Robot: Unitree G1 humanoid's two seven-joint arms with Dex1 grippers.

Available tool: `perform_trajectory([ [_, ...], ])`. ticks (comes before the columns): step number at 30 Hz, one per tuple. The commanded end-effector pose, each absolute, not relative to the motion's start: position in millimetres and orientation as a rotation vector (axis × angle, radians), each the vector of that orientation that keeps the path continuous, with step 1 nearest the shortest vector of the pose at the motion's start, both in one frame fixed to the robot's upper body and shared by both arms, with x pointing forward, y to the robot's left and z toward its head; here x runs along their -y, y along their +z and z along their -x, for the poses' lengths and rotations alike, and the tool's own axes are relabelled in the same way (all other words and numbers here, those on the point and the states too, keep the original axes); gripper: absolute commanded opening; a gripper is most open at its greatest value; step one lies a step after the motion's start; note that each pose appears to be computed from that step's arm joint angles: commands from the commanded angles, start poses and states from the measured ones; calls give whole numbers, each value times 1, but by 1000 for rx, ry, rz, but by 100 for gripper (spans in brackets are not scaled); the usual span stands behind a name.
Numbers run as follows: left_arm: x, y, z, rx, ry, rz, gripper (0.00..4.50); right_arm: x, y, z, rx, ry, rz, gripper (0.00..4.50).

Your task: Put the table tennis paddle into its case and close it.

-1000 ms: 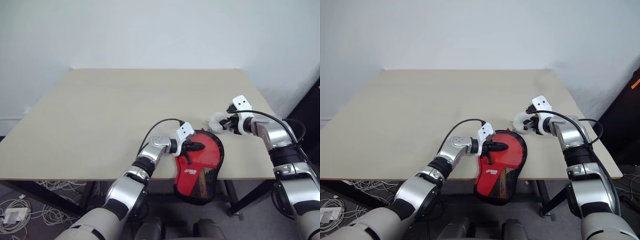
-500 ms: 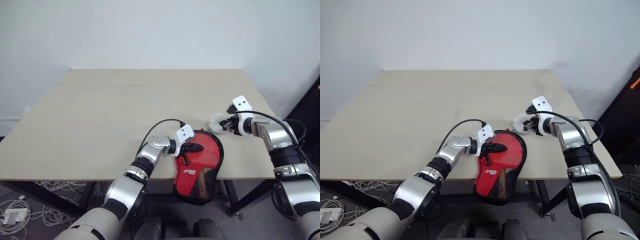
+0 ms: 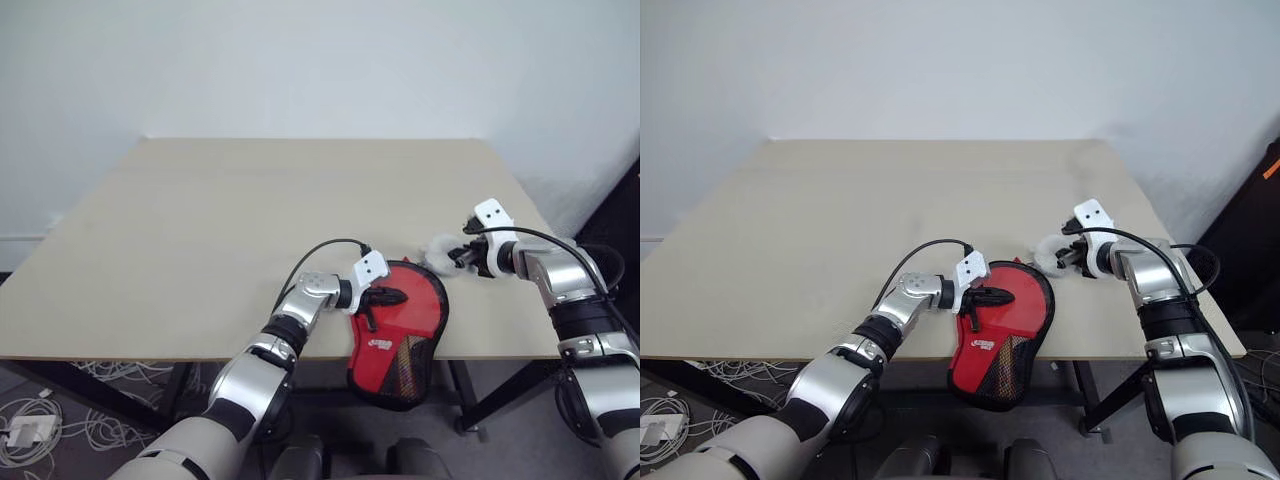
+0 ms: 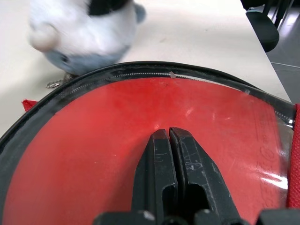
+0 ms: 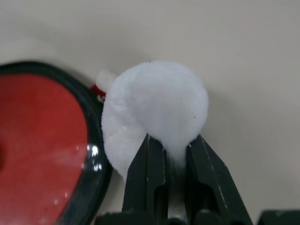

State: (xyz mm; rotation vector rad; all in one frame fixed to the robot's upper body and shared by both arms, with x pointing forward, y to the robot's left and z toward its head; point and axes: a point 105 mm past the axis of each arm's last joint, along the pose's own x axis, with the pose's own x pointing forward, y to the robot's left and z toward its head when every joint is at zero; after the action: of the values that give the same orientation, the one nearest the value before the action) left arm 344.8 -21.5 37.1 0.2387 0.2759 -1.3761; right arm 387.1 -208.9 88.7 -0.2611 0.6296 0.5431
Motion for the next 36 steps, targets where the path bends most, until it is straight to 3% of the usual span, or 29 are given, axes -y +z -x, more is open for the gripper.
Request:
perform_trajectory([
  [1, 9, 10, -335, -387, -1373, -263, 0, 223, 103, -384, -603, 527, 323, 4],
  [21, 14, 13, -333, -384, -1398, -263, 0, 266, 92, -315, -693, 655, 456, 4],
  [36, 22, 15, -332, -378, -1425, -273, 0, 245, 121, -250, -709, 973, 461, 4],
])
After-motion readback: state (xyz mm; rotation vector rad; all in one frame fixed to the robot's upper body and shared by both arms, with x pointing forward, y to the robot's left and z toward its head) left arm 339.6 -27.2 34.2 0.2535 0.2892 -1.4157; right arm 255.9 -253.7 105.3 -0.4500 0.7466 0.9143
